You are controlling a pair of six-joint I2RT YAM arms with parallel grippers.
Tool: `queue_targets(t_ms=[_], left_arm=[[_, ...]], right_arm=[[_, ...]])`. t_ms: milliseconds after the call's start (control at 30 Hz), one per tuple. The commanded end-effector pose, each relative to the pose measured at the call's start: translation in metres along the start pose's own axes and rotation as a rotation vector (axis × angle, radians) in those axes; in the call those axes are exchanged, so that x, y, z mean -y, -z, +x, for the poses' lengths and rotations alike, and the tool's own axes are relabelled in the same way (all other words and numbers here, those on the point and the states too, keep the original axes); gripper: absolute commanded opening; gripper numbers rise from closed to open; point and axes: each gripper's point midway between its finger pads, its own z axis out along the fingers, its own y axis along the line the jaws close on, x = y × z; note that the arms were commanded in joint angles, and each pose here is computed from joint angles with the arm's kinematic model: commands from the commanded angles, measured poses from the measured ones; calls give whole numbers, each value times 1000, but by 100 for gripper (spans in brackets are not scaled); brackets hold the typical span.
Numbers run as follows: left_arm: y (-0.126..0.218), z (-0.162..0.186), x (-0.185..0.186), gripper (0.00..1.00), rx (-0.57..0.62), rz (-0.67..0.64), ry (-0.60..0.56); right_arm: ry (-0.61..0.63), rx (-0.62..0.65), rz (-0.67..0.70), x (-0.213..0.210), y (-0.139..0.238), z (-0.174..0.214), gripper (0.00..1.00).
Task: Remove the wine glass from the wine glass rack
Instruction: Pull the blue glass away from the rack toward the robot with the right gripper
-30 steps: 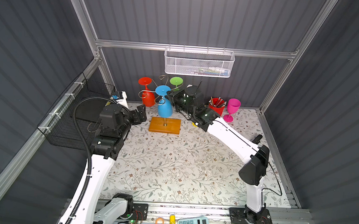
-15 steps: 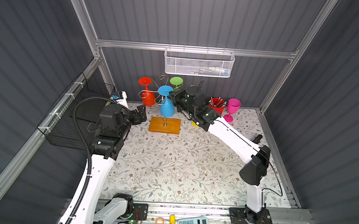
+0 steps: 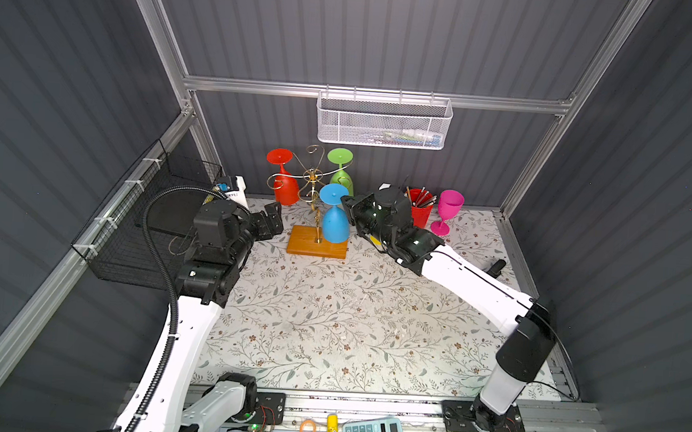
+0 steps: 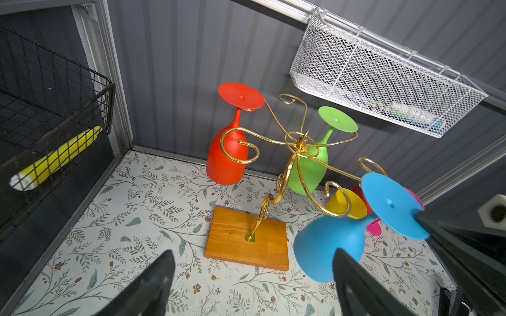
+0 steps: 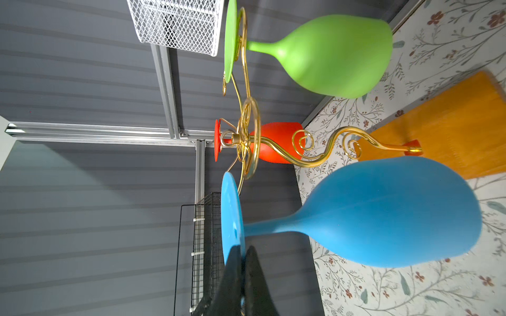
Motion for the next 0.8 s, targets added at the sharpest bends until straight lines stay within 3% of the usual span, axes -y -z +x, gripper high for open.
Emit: queue_targets(t_ms=[0,167,267,567,767], left_arm=[[-6,8,0,90,-31,9,12],[-10,9,6,89,-48,30,47],[-13,12,6,89,-89,14,87],[8,36,-11,89,-218,-113,268],[31,79,-16,88,-341,-144,422]], right_arm=[[26,36,-81,-18,23,-11,0],[110,-21,-131,-14,54,-4,0],[224,-84,-132,-6,73,7,0],[765,-217,-219,29,120,46,0],[1103,-176,-272,49,141,56,0]])
